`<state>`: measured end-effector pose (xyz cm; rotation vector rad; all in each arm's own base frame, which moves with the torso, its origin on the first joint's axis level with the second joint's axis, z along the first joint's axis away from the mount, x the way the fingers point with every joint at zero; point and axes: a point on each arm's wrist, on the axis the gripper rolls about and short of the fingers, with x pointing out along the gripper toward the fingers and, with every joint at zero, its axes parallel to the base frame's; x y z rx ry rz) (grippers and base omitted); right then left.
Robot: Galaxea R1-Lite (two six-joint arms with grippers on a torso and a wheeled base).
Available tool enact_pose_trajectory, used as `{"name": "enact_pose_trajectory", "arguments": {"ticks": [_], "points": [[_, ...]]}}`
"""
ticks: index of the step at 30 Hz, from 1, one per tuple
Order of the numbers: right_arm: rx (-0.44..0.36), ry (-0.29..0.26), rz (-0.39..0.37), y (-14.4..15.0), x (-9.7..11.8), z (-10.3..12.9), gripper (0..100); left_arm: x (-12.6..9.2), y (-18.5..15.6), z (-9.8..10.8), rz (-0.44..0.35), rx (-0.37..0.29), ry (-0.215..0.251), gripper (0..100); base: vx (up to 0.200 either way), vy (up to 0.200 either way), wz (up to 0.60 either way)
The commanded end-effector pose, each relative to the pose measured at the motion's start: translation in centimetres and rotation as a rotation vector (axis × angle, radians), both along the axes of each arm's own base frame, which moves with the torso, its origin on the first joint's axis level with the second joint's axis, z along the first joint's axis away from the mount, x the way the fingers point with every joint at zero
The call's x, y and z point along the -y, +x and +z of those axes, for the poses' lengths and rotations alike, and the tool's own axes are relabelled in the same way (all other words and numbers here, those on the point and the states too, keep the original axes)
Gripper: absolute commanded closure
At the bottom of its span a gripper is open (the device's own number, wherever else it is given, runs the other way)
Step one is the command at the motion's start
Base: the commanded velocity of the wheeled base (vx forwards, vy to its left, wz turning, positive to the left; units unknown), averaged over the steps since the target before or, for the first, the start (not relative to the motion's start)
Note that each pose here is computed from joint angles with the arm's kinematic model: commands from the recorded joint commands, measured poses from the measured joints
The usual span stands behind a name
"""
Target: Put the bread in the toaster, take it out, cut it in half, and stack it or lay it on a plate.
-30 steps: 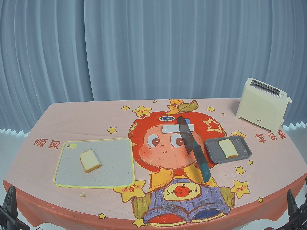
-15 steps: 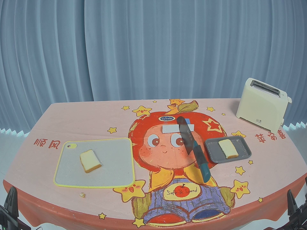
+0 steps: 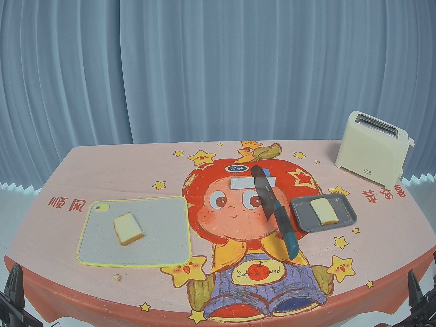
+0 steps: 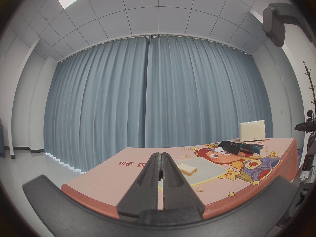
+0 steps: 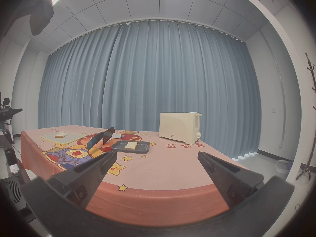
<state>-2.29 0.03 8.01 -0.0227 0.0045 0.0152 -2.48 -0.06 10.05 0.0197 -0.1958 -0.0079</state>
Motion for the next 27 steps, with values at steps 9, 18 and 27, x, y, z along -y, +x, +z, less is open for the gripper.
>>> {"name": "enact_pose_trajectory", "arguments": {"ticks": [9,18,27], "points": [[0.0,0.0,0.0,0.0,0.0,-0.48,0,0.0,0.02,-0.55,0.0,-0.004,0.0,100,0.0,0.0,0.0],[0.0,0.0,0.0,0.0,0.0,-0.48,0,0.0,0.01,-0.54,0.0,-0.002,0.0,100,0.0,0.0,0.0],[0.0,0.0,0.0,0.0,0.0,-0.48,0,0.0,0.02,-0.55,0.0,-0.004,0.0,100,0.0,0.0,0.0]]}}
